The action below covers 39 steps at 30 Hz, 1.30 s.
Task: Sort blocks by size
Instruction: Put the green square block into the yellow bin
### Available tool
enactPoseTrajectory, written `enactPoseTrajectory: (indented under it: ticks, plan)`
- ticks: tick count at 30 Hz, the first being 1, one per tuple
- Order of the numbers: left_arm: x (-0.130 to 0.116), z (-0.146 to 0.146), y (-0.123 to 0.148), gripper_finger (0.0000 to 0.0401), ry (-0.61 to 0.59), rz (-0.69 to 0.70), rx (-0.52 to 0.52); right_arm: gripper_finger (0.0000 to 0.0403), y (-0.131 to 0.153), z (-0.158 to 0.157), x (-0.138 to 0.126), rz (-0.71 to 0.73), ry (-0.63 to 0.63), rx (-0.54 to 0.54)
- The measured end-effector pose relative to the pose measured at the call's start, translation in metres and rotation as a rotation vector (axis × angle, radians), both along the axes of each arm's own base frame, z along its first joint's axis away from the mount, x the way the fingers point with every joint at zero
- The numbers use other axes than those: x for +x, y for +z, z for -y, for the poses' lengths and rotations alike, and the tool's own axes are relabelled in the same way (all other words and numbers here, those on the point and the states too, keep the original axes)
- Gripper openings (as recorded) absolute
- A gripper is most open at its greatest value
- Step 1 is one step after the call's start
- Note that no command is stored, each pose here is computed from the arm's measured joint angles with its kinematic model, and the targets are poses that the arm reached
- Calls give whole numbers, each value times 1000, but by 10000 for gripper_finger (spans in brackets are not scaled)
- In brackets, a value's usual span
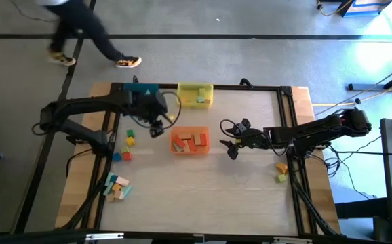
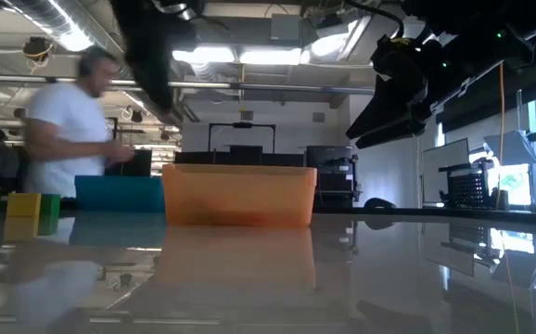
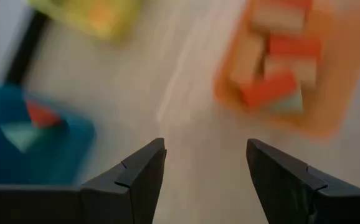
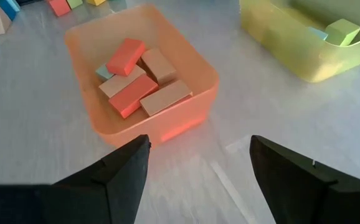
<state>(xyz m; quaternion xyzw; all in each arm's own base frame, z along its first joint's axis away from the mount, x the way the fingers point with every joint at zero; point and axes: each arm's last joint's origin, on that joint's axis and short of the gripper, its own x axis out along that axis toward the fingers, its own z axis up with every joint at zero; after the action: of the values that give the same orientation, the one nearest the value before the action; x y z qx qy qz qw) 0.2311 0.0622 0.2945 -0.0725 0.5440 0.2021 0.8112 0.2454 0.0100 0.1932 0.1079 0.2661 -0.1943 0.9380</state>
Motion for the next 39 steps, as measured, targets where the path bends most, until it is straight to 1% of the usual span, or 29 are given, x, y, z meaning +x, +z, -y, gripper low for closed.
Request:
enactPoseTrajectory:
  ticks: [4,6,9,13,16,21,25,29,34,39]
  plan:
    - [-10,18,-6,212,68,-120,-65,276,0,0,0,-2,0,0]
    - [-13,23,-11,211,129,-148,-66,276,0,0,0,-3,4,3]
    - [-22,27,-25,211,201,-247,-65,276,0,-1,0,-4,24,17]
    - [-36,25,-49,211,302,-361,-84,276,0,-1,0,-5,28,20]
    - [-47,22,-68,211,366,-435,-128,276,0,-1,0,-5,28,20]
    - [-64,11,-93,211,465,-514,-168,276,0,-1,0,-5,28,20]
    - [-75,2,-110,211,534,-528,-192,276,0,-1,0,-4,28,20]
    - [-80,-6,-119,211,554,-516,-209,276,0,-1,0,-5,28,20]
    - [-80,-13,-124,211,541,-473,-212,276,0,-1,0,-4,28,20]
    - [-83,-19,-129,211,528,-458,-214,276,0,-1,0,-4,28,20]
